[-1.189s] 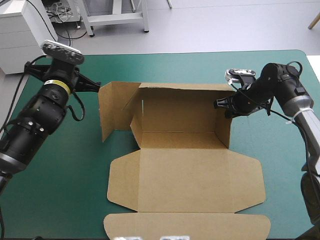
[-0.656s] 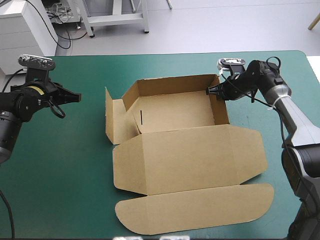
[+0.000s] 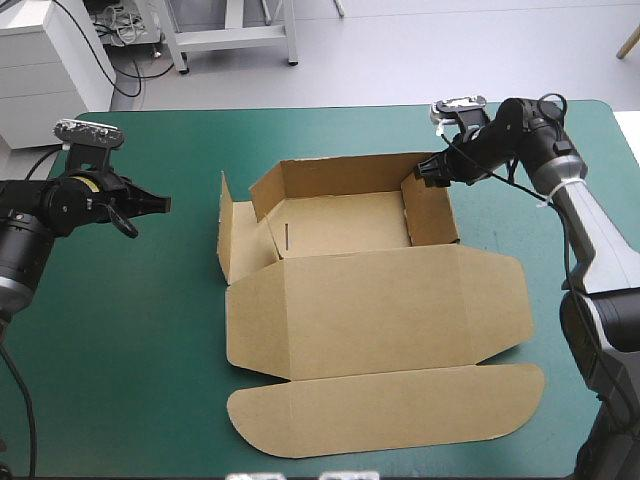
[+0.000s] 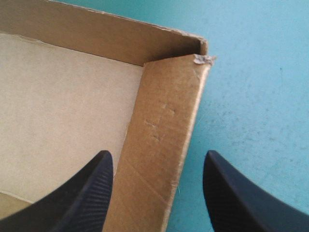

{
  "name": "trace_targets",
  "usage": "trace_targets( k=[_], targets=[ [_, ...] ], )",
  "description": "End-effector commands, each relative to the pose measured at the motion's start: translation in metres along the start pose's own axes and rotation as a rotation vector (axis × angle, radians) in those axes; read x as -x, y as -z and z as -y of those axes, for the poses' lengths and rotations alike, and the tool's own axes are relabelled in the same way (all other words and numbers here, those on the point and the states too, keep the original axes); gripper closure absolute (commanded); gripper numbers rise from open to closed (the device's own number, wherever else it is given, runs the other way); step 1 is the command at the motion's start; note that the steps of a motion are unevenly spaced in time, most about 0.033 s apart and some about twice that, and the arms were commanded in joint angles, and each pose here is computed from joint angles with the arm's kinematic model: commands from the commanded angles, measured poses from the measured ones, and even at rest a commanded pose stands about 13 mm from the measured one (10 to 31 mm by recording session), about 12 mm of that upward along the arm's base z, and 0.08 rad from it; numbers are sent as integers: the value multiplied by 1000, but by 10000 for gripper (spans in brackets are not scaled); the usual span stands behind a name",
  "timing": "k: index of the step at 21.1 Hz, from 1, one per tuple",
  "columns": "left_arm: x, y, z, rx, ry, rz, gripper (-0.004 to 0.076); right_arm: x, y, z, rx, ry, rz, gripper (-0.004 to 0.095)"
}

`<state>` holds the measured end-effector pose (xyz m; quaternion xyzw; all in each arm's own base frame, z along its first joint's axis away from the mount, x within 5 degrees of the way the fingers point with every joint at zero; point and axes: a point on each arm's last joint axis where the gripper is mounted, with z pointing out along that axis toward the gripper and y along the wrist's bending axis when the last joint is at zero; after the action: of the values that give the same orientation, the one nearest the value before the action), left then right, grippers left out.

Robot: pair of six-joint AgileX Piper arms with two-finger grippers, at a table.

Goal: Fold the box

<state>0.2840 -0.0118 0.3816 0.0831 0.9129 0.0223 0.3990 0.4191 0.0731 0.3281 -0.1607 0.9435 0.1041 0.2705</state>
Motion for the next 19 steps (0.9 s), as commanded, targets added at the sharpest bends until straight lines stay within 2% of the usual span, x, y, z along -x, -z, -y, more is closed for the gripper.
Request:
trace_targets(
  k=[1,5,7,11,13,19],
  targets=[
    [11,16,-2,10,-12,92,723,16,56,-10,-15,52,134,387],
    [10,16,-2,10,-28,89,723,15,85,-15,-45,77,178,387],
    [10,16,-2,10,-31,89,723,5,120,-19,-119,120,178,387],
    [10,14,-1,4,-32,83,723,2,152,-27,-129,131,258,395],
    [10,11,-1,-1,-30,75,723,3,145,-28,-86,70,252,399],
    [6,6,-1,-4,-34,27,723,8,75,-11,-64,30,75,401]
  ],
)
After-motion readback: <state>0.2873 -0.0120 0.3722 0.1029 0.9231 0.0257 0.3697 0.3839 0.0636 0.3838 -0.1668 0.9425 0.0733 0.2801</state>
